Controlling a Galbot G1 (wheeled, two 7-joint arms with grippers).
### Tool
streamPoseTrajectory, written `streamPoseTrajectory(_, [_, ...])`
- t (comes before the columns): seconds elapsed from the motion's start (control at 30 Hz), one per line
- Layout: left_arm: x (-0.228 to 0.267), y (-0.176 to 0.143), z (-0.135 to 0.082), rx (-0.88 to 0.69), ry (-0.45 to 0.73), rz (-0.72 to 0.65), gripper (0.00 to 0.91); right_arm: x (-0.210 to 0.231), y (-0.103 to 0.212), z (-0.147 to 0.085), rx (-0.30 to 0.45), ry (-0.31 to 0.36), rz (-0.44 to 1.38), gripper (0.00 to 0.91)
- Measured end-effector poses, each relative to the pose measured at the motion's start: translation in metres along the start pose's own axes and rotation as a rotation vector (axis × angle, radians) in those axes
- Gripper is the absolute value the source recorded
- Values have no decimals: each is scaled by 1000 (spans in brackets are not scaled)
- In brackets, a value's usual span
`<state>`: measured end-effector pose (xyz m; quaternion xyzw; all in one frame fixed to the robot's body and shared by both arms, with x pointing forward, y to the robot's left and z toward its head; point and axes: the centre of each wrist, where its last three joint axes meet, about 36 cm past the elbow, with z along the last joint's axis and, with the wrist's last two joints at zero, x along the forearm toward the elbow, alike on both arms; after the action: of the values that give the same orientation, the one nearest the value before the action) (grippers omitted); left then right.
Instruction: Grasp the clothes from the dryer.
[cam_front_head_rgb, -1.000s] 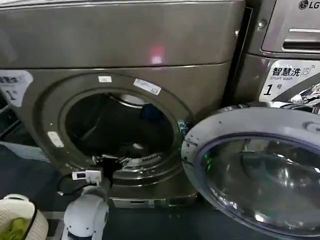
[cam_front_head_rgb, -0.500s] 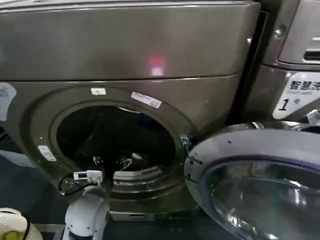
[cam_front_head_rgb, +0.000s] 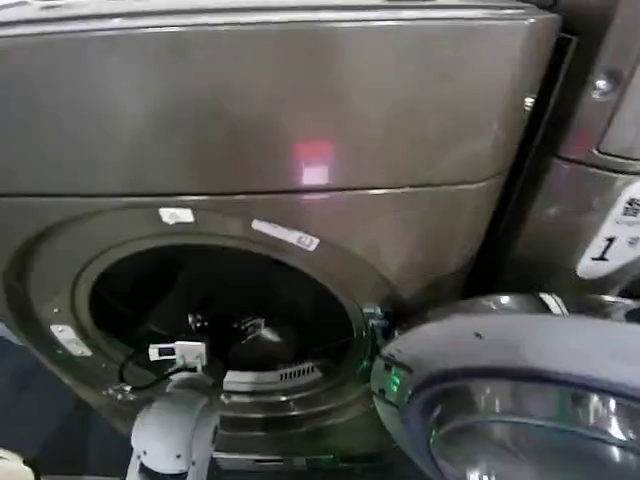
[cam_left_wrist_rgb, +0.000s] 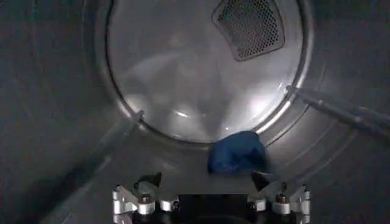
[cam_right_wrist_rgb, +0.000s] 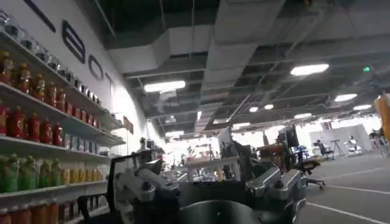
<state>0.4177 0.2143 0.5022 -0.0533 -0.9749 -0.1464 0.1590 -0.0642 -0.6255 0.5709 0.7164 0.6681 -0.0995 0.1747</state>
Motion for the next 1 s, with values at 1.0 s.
streamPoseTrajectory(1.0, [-119, 39, -97, -1351, 174, 442, 907, -1, 0, 9, 2, 9, -3, 907])
